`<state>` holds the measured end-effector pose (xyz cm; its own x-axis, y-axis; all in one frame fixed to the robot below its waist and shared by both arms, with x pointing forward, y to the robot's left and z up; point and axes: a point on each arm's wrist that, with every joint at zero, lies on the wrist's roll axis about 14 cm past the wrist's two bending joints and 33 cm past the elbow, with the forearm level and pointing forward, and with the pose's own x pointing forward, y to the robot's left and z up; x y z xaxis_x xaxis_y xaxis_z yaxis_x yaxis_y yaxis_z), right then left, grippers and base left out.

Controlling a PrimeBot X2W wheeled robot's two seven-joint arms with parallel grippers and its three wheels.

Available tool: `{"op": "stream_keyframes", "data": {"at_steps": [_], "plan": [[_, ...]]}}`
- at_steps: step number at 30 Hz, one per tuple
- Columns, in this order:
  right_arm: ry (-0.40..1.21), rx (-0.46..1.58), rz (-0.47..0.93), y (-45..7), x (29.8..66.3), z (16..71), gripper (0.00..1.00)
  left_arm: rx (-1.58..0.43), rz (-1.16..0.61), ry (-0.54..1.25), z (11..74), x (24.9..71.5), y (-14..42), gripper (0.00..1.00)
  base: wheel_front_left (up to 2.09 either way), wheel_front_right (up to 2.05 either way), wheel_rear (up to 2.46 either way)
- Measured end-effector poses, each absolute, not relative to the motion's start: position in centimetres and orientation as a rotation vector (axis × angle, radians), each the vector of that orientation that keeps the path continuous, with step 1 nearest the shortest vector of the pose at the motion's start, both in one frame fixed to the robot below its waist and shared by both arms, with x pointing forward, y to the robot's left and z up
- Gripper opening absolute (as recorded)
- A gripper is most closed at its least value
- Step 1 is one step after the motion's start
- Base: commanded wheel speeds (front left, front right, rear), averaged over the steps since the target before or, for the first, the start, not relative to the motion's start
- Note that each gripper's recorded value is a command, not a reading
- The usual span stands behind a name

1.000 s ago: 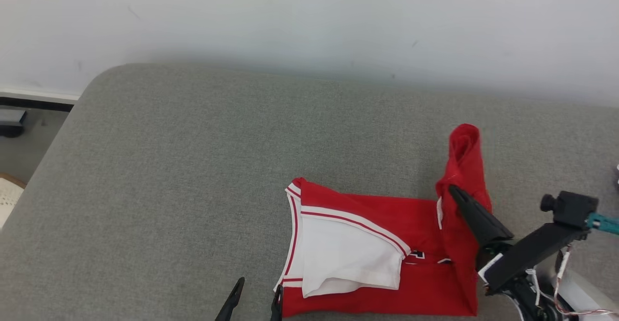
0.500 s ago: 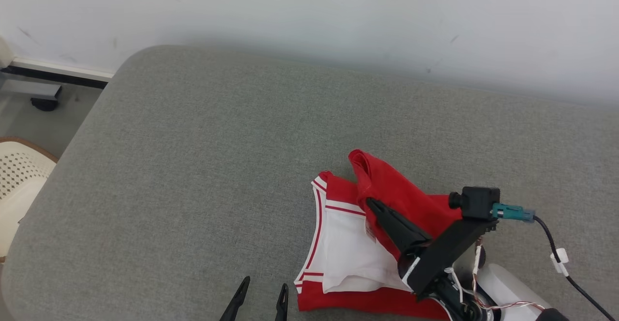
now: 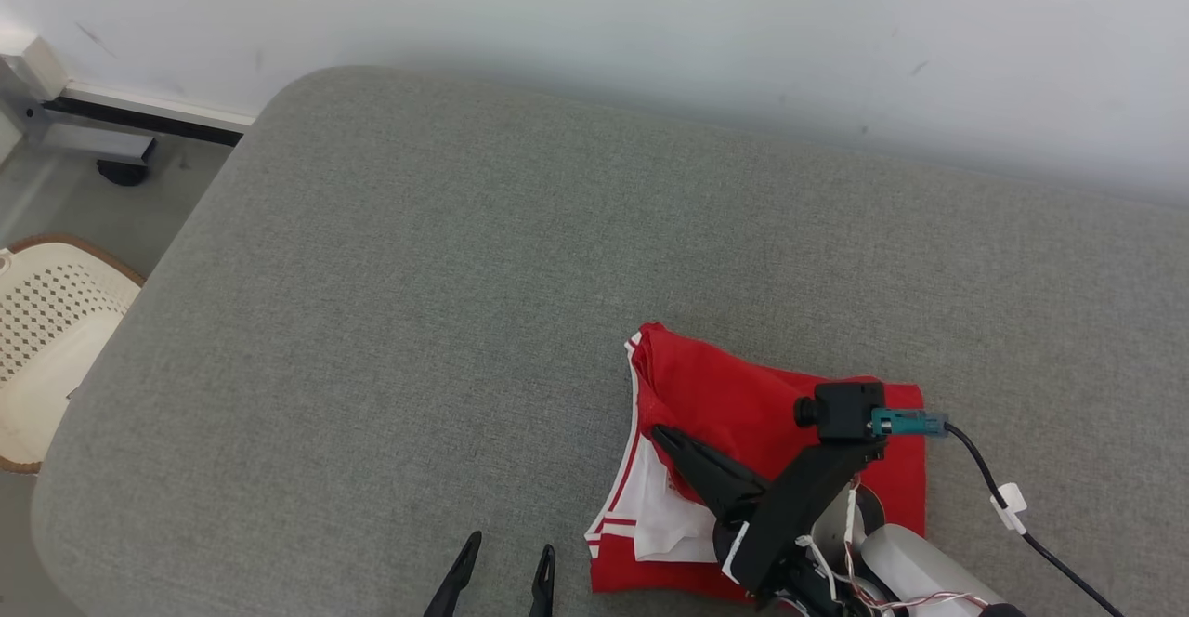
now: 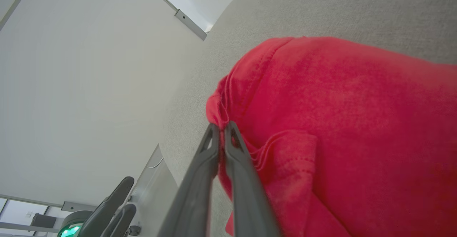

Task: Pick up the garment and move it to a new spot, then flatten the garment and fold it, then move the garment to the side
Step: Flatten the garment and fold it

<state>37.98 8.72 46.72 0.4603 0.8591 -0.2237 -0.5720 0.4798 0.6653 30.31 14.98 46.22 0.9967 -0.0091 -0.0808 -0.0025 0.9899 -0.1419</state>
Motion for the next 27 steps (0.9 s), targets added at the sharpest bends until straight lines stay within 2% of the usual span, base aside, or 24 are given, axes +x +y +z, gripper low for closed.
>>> {"op": "stream_keyframes", "data": {"at_steps": [1,5,9,16,27], "plan": [[0.588,0.560,0.936,8.8,38.0,46.8,1.00,-0.143,-0.002,0.081,46.2,30.3,15.0,1.00,0.00,0.00,0.00],[0.549,0.606,0.938,9.0,38.1,48.2,1.00,-0.142,-0.004,0.080,46.3,30.6,14.9,1.00,0.00,0.00,0.00],[0.444,0.620,0.910,7.5,39.3,50.2,1.00,-0.139,-0.025,0.074,46.4,30.9,14.5,1.00,0.00,0.00,0.00],[0.268,0.548,0.750,0.8,42.4,51.7,1.00,-0.138,-0.070,0.051,47.1,31.8,13.4,1.00,0.00,0.00,0.00],[0.135,0.426,0.498,-8.8,41.3,49.7,1.00,-0.146,-0.126,0.020,48.0,33.4,11.9,1.00,0.00,0.00,0.00]]}}
